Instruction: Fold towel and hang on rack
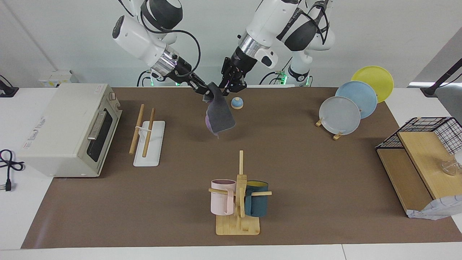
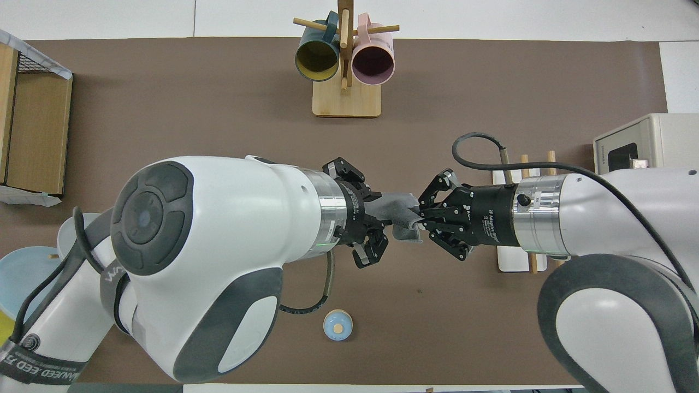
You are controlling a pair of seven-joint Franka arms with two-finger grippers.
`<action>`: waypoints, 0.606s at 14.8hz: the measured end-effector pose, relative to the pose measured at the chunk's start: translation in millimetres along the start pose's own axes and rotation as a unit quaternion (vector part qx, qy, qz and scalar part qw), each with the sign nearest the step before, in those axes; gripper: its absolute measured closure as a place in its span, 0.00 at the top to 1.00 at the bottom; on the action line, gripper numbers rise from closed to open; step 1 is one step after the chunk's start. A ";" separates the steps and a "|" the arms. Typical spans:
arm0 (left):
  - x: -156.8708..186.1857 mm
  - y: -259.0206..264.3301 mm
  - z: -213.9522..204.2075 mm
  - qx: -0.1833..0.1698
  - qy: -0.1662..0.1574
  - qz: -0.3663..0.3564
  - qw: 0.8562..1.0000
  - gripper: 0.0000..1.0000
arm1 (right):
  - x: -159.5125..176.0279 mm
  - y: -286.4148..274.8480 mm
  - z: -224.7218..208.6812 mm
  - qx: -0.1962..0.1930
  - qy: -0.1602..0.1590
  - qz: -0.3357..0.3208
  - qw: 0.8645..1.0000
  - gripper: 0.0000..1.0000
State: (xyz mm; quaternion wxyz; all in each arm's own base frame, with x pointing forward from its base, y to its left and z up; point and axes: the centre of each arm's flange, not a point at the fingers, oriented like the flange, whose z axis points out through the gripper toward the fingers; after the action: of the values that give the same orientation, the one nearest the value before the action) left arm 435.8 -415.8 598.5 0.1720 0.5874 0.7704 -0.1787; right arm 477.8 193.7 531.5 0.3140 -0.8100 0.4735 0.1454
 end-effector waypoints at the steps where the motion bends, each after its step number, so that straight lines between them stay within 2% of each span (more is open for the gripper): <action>1: 1.8 -0.4 1.6 -0.002 0.005 0.002 1.000 0.60 | 3.2 2.4 0.4 -0.018 0.024 -0.038 0.999 0.02; 4: 12.4 1.2 7.1 -0.009 0.020 0.007 1.000 0.94 | 19.2 11.2 -3.2 -0.070 0.065 -0.158 0.983 0.02; 5: 19.2 7.0 7.3 -0.011 0.024 0.011 1.000 1.00 | 32.6 14.9 -11.0 -0.083 0.073 -0.191 0.975 0.02; 7: 40.2 30.5 3.3 -0.019 0.032 0.028 0.999 1.00 | 68.5 25.2 -35.0 -0.103 0.083 -0.252 0.958 0.02; 9: 70.9 63.3 -5.2 -0.029 0.043 0.055 0.997 1.00 | 100.7 37.5 -58.7 -0.131 0.096 -0.316 0.935 0.02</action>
State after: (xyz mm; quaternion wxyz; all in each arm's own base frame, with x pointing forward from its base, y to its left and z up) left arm 478.9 -338.0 564.7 0.1653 0.6305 0.7485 -0.1217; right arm 493.2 74.4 508.6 0.1882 -0.9618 0.1976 0.0207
